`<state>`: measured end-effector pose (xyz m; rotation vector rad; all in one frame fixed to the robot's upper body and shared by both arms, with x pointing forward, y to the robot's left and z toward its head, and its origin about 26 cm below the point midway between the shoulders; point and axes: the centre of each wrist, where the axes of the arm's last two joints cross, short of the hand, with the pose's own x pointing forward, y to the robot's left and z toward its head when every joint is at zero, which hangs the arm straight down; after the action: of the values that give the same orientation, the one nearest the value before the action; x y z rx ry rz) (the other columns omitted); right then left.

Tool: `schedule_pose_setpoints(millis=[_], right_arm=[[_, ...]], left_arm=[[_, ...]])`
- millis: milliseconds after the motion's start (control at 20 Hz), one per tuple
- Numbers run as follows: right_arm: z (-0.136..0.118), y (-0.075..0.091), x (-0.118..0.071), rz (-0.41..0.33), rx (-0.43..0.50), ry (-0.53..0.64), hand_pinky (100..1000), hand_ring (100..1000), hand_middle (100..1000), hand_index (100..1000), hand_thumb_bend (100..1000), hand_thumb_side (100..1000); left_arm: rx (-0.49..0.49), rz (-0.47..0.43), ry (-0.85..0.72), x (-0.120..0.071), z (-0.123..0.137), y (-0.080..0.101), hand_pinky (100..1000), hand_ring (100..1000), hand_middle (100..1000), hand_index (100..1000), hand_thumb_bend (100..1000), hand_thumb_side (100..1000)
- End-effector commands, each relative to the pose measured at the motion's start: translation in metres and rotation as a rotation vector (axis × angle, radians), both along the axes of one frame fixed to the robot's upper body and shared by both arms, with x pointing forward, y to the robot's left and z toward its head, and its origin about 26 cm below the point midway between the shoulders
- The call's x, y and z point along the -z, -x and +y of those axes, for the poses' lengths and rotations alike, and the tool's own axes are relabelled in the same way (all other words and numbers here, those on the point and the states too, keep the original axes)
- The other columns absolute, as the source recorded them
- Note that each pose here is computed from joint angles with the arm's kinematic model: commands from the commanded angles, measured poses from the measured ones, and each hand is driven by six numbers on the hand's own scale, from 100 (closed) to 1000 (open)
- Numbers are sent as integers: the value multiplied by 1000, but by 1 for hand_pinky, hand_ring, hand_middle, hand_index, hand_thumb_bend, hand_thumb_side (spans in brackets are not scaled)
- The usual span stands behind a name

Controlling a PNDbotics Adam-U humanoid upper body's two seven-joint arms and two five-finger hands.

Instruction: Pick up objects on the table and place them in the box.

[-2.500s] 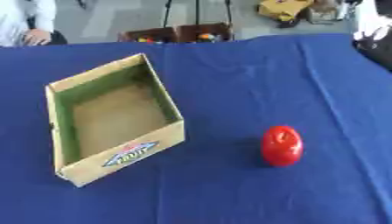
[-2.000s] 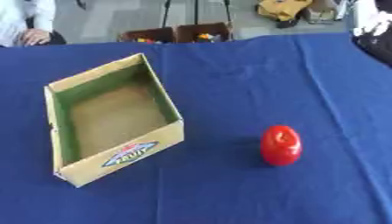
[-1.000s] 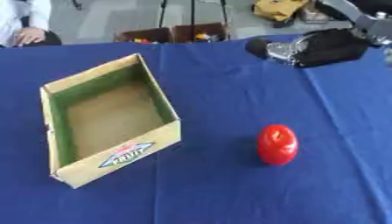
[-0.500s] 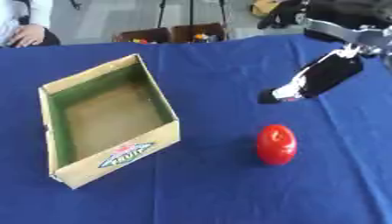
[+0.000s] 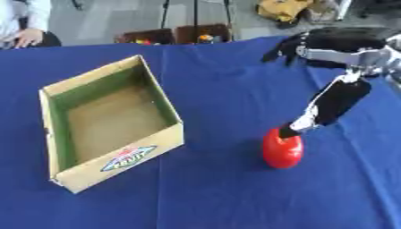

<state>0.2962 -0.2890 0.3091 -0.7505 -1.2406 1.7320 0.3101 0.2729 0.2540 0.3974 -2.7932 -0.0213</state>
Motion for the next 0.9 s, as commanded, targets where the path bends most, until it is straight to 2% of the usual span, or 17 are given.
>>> schedule_pose_setpoints(millis=[50,200,900], right_arm=[[0,4,-6,38,37,-8,853,806,893,1000,732,306],[2,4,-1,75,63,-31,831,788,833,1000,714,303],[1,-2,27,208,134,-26,862,839,896,989,705,324]], left_arm=[[7,-30,-24,-10,0,3,643,850,830,890,100,965],[9,-30,-24,-10,-1,3,643,850,830,889,100,964],[14,-28,-17,-10,-1,3,639,850,830,889,100,964]])
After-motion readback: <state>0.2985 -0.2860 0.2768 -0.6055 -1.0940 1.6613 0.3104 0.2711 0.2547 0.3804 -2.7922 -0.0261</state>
